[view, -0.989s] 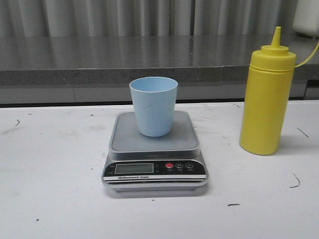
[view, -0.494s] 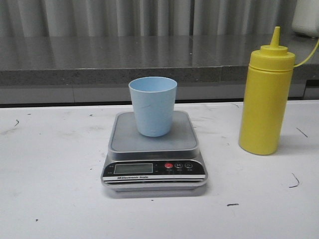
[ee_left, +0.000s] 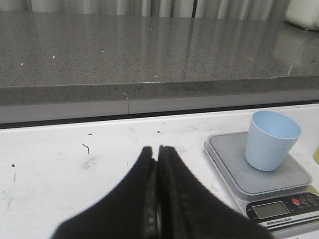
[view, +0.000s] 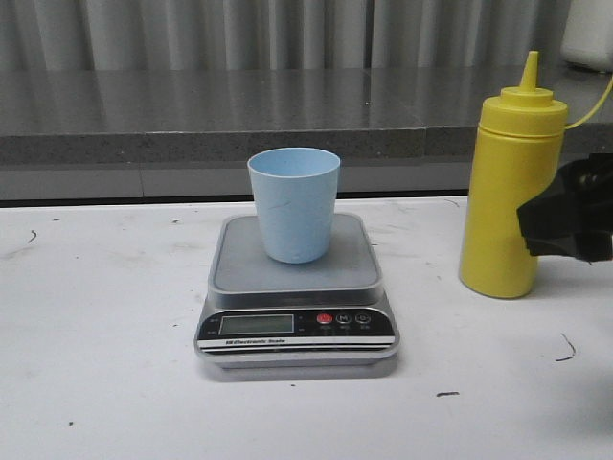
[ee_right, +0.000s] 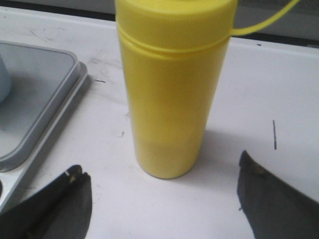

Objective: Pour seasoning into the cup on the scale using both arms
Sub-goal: 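Move the right gripper to the yellow bottle and grasp its body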

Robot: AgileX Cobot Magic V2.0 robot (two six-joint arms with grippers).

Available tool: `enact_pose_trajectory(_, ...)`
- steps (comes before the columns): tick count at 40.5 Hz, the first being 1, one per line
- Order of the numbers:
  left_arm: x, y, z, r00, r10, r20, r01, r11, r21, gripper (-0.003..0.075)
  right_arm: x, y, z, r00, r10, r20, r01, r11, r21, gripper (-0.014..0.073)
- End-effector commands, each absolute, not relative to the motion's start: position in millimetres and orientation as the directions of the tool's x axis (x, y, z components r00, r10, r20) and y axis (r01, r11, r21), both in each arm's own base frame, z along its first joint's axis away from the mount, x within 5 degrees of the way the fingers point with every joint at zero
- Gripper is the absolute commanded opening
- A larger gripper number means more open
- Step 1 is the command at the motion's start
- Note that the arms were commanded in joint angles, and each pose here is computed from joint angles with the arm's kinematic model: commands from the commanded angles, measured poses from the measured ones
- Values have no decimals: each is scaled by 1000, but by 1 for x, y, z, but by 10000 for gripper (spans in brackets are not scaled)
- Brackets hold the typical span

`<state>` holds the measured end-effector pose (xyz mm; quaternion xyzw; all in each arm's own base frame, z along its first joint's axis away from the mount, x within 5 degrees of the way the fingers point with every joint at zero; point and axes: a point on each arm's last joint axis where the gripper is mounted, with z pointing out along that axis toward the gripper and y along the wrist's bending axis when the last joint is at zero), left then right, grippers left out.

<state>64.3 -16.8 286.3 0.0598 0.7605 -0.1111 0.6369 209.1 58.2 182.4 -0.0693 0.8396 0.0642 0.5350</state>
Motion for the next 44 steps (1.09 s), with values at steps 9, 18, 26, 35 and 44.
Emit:
enact_pose_trajectory(9, 65, -17, 301, -102, -89, -991, 237, 965, -111, -20, 235, 62, 172, -266, 88, -960, -115, 986, 122, 613)
enact_pose_trajectory(18, 65, -17, 301, -102, -89, -991, 237, 965, -111, -20, 250, 67, 162, -269, 80, -960, -124, 985, 117, 613)
enact_pose_trajectory(26, 65, -17, 301, -102, -89, -991, 237, 965, -111, -20, 265, 72, 166, -245, 87, -966, -129, 984, 121, 613)
enact_pose_trajectory(35, 65, -17, 301, -102, -89, -991, 237, 965, -111, -20, 286, 79, 164, -258, 89, -962, -128, 984, 125, 613)
enact_pose_trajectory(44, 65, -17, 301, -102, -89, -991, 237, 965, -111, -20, 296, 82, 156, -259, 84, -962, -126, 985, 120, 613)
